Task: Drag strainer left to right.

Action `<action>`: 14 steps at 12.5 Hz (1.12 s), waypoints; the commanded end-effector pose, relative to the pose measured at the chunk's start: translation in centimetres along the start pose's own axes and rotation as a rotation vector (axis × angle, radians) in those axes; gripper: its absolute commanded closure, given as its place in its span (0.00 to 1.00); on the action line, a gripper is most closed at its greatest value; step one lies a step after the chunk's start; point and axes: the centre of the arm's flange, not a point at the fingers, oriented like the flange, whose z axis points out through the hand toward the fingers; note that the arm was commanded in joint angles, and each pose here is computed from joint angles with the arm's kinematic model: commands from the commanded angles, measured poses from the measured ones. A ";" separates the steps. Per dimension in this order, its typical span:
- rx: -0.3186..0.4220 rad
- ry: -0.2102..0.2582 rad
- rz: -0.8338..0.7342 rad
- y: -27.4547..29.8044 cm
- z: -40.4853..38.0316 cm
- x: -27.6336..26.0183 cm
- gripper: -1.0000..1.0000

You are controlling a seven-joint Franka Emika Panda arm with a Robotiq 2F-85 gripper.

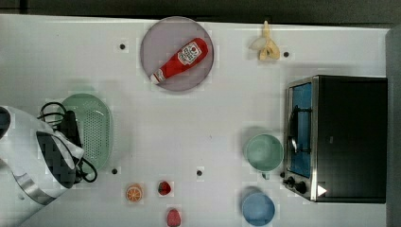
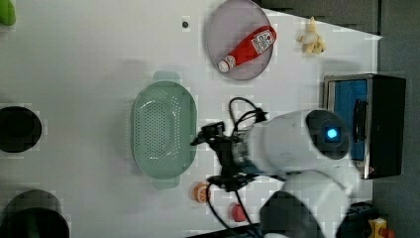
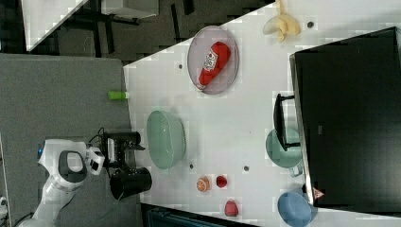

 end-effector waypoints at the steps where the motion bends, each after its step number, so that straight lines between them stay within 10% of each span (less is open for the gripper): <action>1: 0.117 -0.060 0.183 -2.1 1.9 3.7 0.00; 7: 0.182 -0.149 0.225 -3.3 11.4 5.7 0.00; 14: 0.180 -0.104 0.278 -3.9 15.2 9.5 0.00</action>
